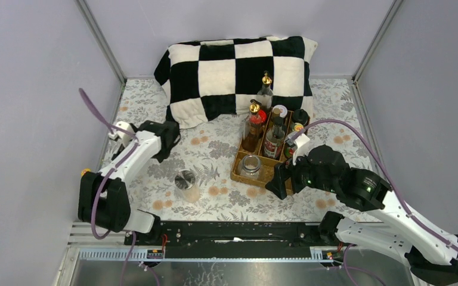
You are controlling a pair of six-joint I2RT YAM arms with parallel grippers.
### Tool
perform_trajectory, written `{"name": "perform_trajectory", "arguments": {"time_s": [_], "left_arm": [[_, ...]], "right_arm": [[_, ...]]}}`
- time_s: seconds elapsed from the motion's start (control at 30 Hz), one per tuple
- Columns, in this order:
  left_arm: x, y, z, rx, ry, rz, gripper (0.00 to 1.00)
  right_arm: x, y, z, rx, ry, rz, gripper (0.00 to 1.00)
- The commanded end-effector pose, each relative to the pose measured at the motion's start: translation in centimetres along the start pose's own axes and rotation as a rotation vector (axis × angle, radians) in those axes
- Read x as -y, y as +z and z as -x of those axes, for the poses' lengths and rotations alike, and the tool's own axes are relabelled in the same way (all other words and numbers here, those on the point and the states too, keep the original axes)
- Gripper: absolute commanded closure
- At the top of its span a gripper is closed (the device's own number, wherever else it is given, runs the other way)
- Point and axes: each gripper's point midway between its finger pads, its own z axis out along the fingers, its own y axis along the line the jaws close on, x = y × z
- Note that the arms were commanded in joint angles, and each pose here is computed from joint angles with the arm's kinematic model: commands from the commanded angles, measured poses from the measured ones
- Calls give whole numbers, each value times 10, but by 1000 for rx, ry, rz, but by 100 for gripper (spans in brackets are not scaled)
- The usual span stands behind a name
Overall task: Organize the condiment bottles
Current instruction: Pick up the bottle from the corner of the board.
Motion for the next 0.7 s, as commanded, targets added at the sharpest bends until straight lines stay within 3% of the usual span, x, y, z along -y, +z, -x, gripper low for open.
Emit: {"name": "perform_trajectory", "arguments": {"time_s": [0.0, 0.3, 0.67], "left_arm": [[-29, 28, 30, 71, -32, 87, 1], [-77, 46, 49, 120, -111, 218, 1], [-102, 77, 42, 97, -110, 400, 1]], "right_arm": [[-7, 11, -2, -19, -24, 44, 8], [-10, 28, -6, -65, -41, 60, 9], [-19, 41, 1, -129, -67, 83, 9]]}}
